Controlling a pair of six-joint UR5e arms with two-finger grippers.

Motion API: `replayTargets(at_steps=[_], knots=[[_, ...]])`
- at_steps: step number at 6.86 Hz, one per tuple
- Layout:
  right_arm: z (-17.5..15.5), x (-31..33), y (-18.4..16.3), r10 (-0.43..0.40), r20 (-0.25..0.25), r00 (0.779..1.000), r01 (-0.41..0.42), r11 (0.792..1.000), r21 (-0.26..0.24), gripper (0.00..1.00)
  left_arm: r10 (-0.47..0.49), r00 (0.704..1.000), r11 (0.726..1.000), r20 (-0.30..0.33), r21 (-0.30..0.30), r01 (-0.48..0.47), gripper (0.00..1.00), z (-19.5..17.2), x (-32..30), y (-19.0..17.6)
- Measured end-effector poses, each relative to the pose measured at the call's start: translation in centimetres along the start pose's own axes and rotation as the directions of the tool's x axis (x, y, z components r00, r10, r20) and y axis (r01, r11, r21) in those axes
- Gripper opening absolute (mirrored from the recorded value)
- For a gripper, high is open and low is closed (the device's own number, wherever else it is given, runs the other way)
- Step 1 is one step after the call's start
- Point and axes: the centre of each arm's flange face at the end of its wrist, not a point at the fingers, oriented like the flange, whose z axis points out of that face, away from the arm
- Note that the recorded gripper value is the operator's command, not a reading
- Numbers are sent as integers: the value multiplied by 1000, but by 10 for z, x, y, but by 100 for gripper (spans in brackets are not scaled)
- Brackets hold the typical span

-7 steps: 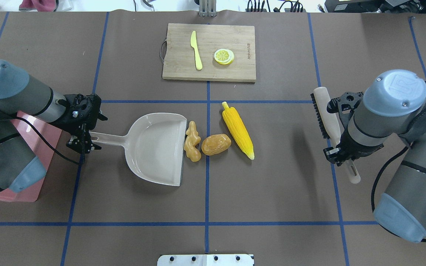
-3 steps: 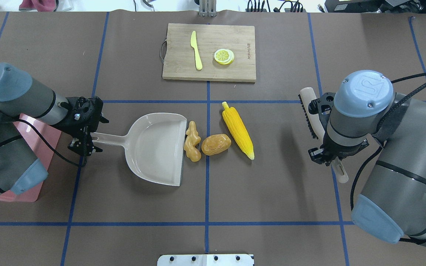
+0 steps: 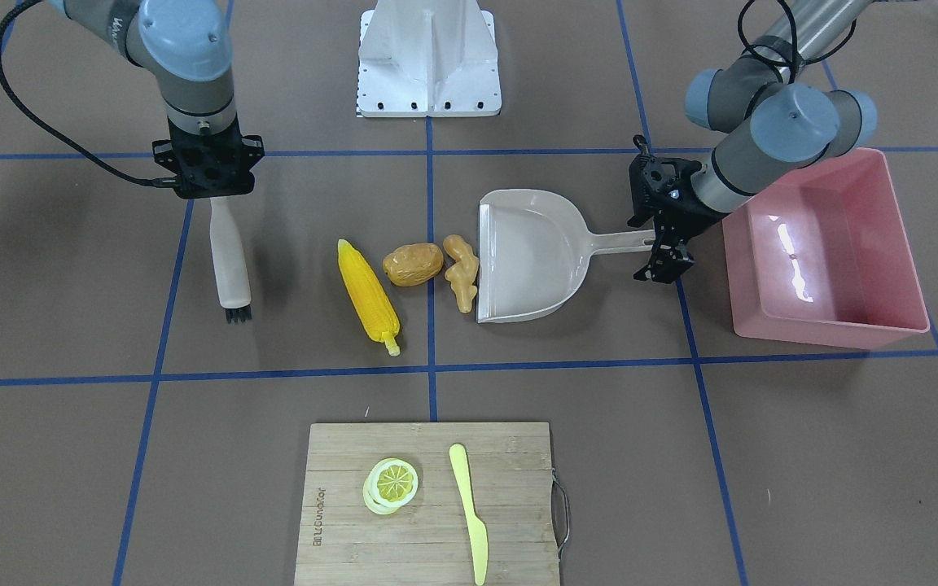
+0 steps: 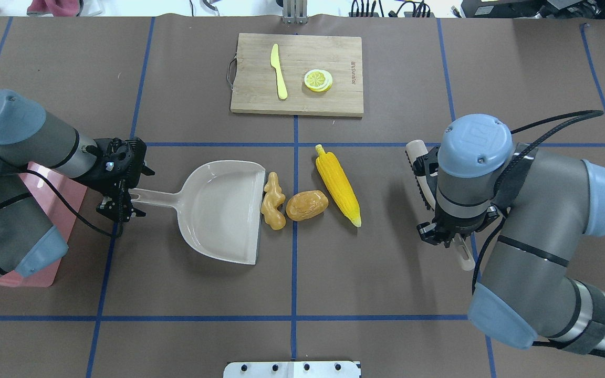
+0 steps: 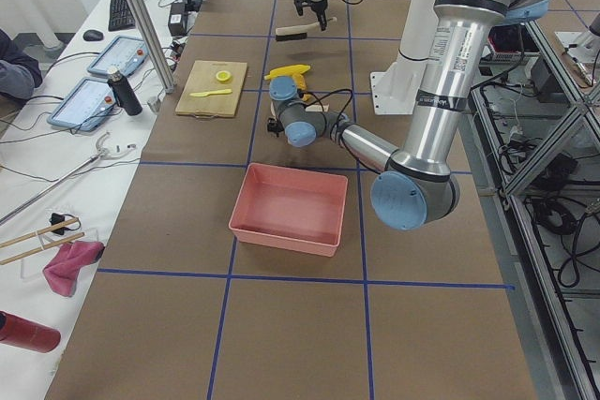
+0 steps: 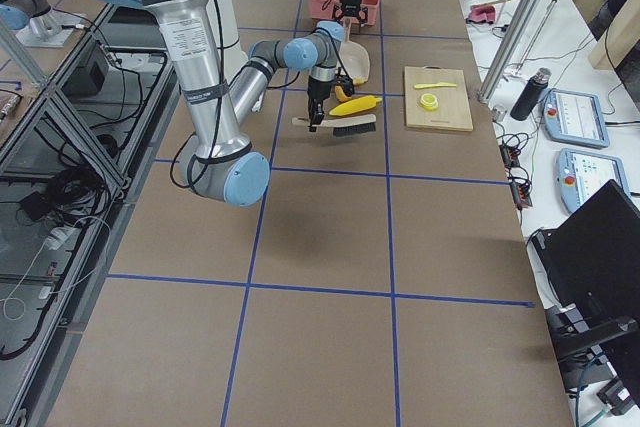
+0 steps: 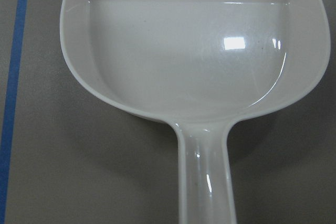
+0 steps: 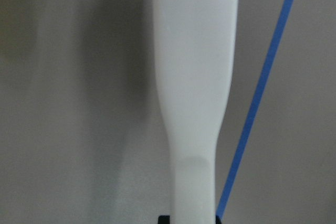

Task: Sweep and dump trash into bin
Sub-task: 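Hold the dustpan with the left gripper while the right lifts the brush, then sweep the corn, potato and ginger into the dustpan with the right-held brush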

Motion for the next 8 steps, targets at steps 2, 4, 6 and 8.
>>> replayTargets(at_steps=[2,4,6,8], knots=[[4,-31,-18,-7,-5,1000,7,1000,-13,0,4,1000,1000,1,2,-4,98,-1,0,-1],[8,-61,-39,-6,-11,1000,6,1000,-27,0,3,1000,1000,0,1,-3,98,0,0,0],[6,-95,-52,-17,-7,1000,17,999,-42,0,1,1000,1000,1,0,-1,98,0,0,1],[12,-137,-59,-49,16,999,50,997,-61,0,0,1000,1000,0,-1,0,98,0,1,2]])
